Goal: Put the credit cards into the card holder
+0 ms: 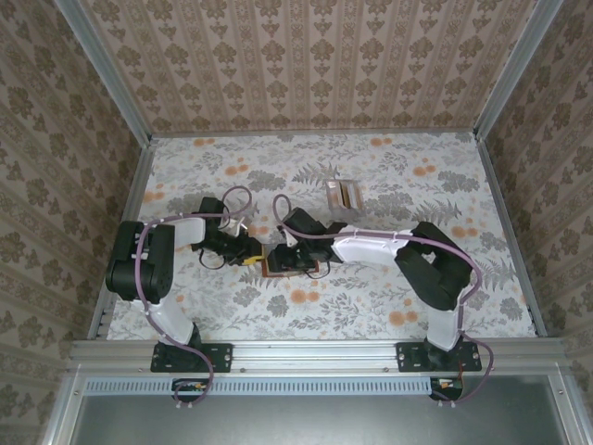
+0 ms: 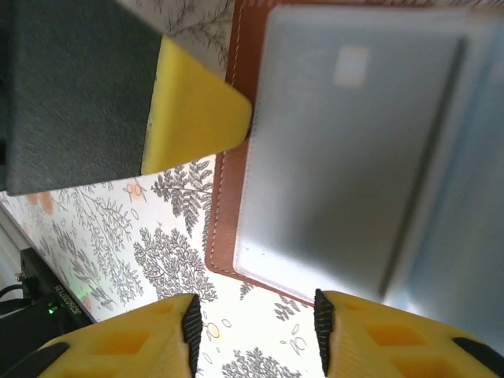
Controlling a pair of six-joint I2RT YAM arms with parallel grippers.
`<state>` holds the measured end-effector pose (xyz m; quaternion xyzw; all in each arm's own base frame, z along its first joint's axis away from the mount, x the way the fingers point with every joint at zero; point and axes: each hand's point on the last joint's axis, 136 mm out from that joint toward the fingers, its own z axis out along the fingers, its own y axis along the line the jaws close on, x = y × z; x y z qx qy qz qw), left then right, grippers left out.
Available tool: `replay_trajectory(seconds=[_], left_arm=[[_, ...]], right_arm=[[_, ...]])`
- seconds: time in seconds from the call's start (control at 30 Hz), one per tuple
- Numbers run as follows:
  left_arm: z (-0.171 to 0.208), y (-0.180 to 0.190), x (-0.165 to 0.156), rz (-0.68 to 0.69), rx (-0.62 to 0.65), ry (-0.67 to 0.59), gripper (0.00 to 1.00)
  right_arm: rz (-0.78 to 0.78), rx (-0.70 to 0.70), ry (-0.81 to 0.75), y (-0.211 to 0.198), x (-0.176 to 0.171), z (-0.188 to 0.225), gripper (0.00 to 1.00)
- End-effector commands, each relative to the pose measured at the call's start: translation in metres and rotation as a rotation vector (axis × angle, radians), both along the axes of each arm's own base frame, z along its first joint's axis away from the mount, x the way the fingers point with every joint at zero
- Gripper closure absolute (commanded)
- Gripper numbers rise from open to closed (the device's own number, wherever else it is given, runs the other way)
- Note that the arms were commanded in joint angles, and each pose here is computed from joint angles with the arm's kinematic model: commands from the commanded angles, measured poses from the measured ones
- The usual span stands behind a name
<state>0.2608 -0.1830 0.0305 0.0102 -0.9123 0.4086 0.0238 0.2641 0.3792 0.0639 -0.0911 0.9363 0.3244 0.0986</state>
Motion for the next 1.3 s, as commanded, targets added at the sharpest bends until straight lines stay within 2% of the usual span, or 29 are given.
replay_trajectory(seconds=[0.0, 0.07, 0.27, 0.37, 0.47, 0.63, 0.73, 0.83, 0.97, 1.27], left_arm=[[0.012, -0.004, 0.005, -0.018, -0.019, -0.046, 0.71], [0.013, -0.005, 0.005, -0.019, -0.026, -0.044, 0.69], [0.014, -0.005, 0.004, -0.022, -0.031, -0.045, 0.67], [0.014, -0.006, 0.005, -0.021, -0.033, -0.045, 0.66], [0.017, -0.006, 0.007, -0.024, -0.035, -0.055, 0.66], [0.015, -0.006, 0.006, -0.043, -0.025, -0.029, 0.66], [0.014, -0.007, 0.005, -0.048, -0.033, -0.015, 0.65], [0.014, -0.006, 0.005, -0.049, -0.025, -0.017, 0.65], [0.013, -0.005, 0.002, -0.054, -0.013, -0.017, 0.64], [0.006, -0.015, -0.014, -0.111, 0.017, -0.010, 0.64]], right_arm=[[-0.085, -0.012, -0.095, -0.029, 0.023, 0.033, 0.52], [-0.136, -0.031, -0.120, -0.046, 0.037, 0.041, 0.52], [-0.326, -0.221, -0.207, -0.124, 0.087, 0.063, 0.50], [-0.457, -0.467, -0.214, -0.180, 0.102, 0.073, 0.46], [-0.500, -0.599, -0.235, -0.209, 0.116, 0.082, 0.38], [-0.472, -0.647, -0.237, -0.223, 0.143, 0.078, 0.25], [-0.361, -0.607, -0.265, -0.205, 0.161, 0.073, 0.18], [-0.319, -0.635, -0.278, -0.201, 0.176, 0.068, 0.13], [-0.273, -0.690, -0.282, -0.198, 0.193, 0.055, 0.11], [-0.325, -0.838, -0.286, -0.229, 0.204, 0.032, 0.12]])
